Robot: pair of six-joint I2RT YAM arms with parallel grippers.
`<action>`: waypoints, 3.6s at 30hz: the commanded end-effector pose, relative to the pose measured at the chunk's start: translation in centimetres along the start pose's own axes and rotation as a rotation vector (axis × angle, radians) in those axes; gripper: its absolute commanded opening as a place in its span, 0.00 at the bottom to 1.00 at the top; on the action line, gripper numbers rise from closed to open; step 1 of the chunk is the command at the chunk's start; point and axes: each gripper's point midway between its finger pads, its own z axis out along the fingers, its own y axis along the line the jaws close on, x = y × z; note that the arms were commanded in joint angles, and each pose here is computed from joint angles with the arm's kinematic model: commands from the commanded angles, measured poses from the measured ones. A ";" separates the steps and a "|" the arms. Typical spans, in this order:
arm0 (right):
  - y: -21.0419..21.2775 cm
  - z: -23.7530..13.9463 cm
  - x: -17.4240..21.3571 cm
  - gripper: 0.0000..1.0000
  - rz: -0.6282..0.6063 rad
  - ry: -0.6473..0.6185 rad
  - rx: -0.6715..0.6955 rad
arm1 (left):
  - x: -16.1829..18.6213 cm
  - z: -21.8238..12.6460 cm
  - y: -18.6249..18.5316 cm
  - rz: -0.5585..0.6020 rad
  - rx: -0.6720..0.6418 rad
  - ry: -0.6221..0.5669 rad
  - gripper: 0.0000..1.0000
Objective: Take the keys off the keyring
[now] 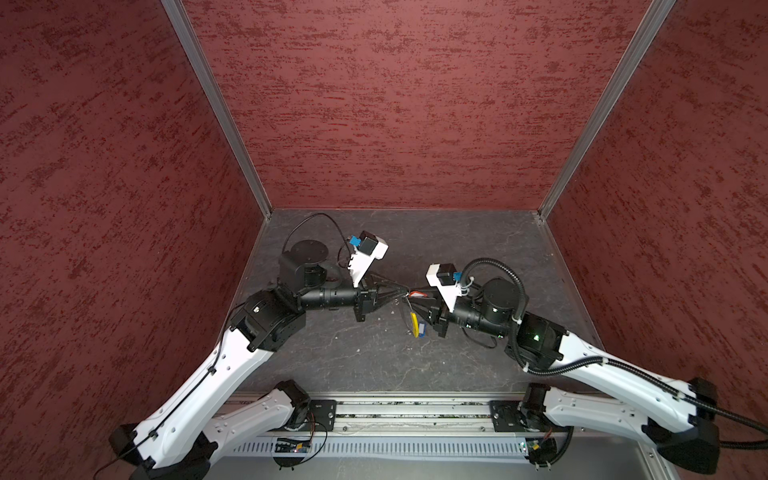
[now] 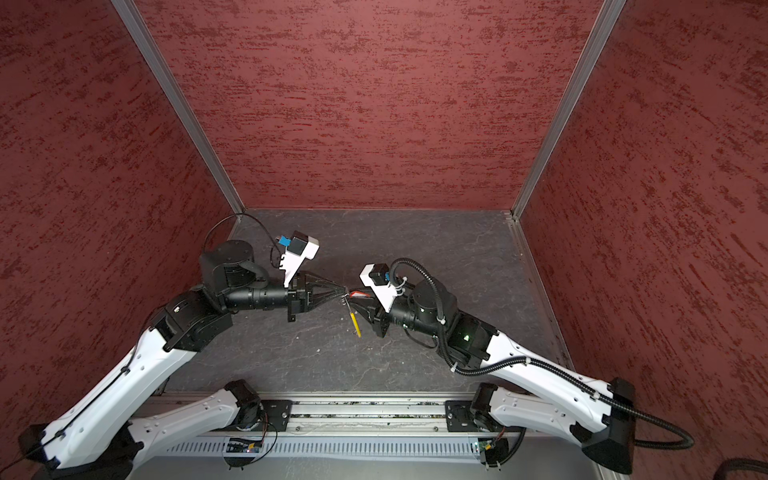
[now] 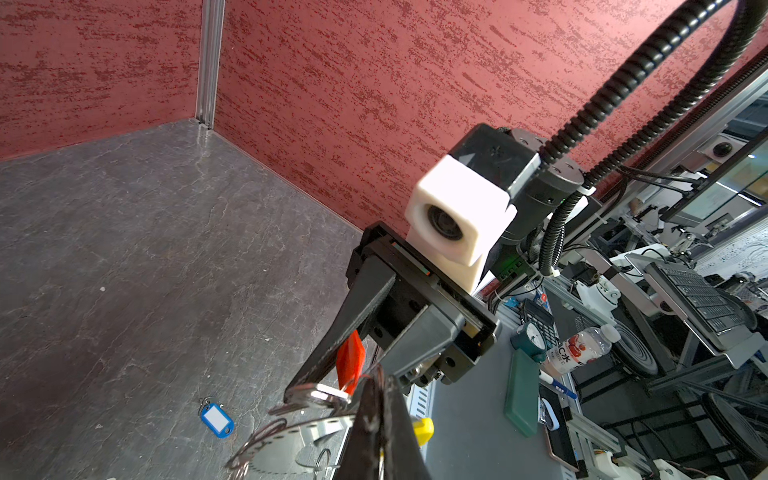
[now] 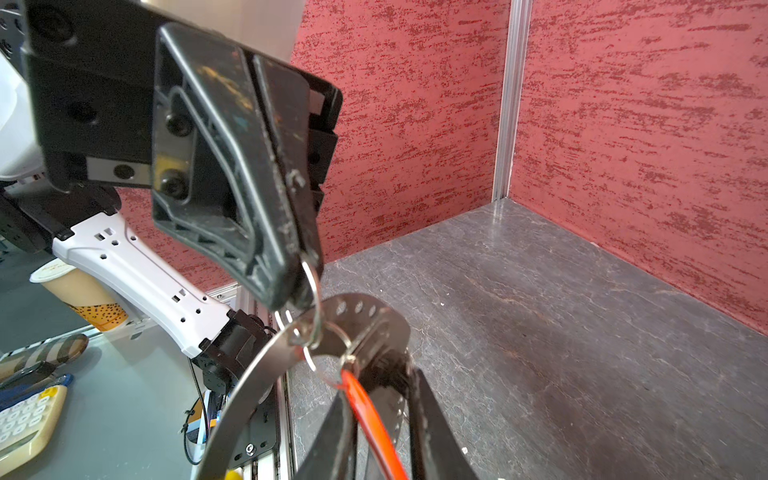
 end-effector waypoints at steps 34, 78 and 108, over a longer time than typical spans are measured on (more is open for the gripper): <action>2.3 1.2 -2.9 0.00 -0.085 -0.028 -0.077 | -1.7 -0.8 -0.2 0.098 0.020 -0.276 0.00; 6.2 1.3 -3.6 0.00 -0.178 0.033 -0.222 | -0.8 -3.1 -0.5 0.157 0.167 -0.546 0.00; -10.6 3.1 16.1 0.00 0.471 0.212 0.085 | 0.8 -5.0 2.5 0.125 -0.090 -0.543 0.00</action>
